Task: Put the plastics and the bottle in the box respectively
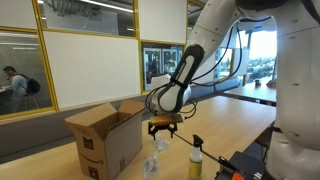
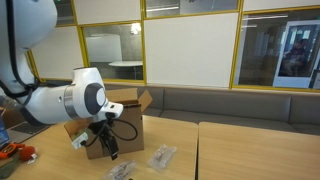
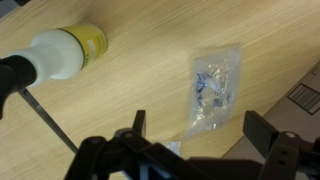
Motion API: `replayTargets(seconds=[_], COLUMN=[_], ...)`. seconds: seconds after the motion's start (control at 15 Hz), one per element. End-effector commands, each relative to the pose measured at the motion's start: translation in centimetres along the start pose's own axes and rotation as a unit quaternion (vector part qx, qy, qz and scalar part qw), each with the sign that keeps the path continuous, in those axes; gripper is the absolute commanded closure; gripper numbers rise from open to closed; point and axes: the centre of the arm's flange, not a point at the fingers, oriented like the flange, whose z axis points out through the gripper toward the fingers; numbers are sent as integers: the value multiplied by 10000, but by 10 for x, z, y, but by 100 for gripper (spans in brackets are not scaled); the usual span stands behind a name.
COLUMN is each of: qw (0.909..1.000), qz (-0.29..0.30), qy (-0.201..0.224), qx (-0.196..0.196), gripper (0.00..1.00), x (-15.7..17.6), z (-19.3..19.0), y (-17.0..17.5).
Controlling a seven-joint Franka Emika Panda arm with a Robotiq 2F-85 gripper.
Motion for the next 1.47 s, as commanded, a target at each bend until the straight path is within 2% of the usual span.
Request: replayTargets(seconds=[0.0,0.93,1.4], qw=[9994,9947,9945], qz=[28,-130,-263], qy=[-132,-615,-687], qx=[313,813,743], gripper=[0,0,0], x=[11,30,41], z=[40,148,189], y=[-11,-50,-55])
